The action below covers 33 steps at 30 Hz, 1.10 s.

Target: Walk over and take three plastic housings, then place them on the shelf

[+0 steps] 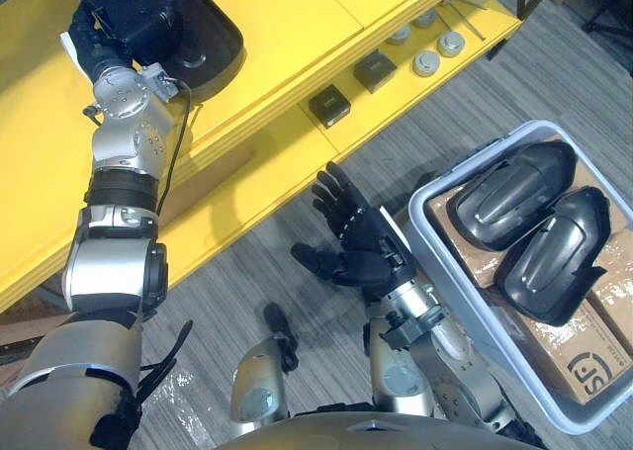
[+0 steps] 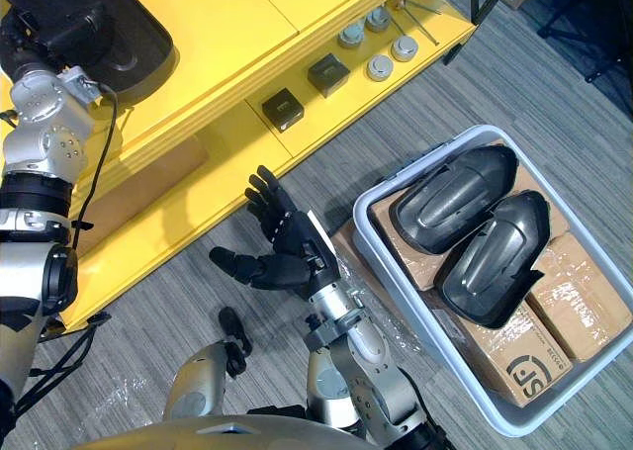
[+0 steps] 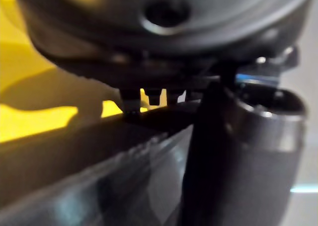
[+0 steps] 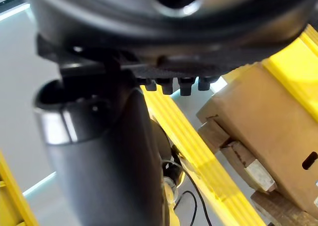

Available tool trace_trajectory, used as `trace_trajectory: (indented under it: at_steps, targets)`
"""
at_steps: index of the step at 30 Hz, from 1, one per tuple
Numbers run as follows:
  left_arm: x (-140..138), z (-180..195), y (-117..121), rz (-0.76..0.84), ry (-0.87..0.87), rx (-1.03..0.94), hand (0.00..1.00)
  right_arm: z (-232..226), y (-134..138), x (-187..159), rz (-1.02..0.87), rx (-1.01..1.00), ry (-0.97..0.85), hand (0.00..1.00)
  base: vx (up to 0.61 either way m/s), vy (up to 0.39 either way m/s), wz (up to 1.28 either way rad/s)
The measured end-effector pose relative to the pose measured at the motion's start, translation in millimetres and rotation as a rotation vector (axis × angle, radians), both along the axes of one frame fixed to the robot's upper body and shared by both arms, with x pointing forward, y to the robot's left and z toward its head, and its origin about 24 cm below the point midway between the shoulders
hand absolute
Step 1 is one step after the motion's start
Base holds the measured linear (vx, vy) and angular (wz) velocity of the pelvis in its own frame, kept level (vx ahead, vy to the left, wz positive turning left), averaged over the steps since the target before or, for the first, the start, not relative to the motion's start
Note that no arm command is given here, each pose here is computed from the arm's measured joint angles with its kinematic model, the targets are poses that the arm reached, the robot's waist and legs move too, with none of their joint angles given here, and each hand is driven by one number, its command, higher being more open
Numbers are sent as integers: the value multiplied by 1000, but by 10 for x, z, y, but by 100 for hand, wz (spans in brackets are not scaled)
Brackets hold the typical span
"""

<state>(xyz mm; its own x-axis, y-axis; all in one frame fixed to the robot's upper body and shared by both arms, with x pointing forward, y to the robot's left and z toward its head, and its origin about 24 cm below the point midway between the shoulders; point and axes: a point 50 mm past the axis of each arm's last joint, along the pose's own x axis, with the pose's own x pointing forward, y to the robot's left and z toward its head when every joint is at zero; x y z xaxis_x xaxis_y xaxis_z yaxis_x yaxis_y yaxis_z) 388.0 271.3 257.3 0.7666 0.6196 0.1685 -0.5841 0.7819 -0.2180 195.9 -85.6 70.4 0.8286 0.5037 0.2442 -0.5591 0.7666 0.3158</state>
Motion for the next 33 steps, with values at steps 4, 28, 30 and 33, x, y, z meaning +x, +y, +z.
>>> trace_trajectory:
  at_steps: [4,28,30,33]
  targets:
    - [22,55,13,-80,86,55,100,1,7,-2,2,5,1,100,-13,7,9]
    - [-335,-330,829,344,468,215,100,-156,84,-135,4,8,100,100,1,2,-1]
    - [-357,-266,857,383,497,249,100,-212,86,-178,4,5,128,100,-9,-9,5]
    - [-374,-278,866,409,582,308,100,-288,104,-224,14,-4,163,100,-30,-5,6]
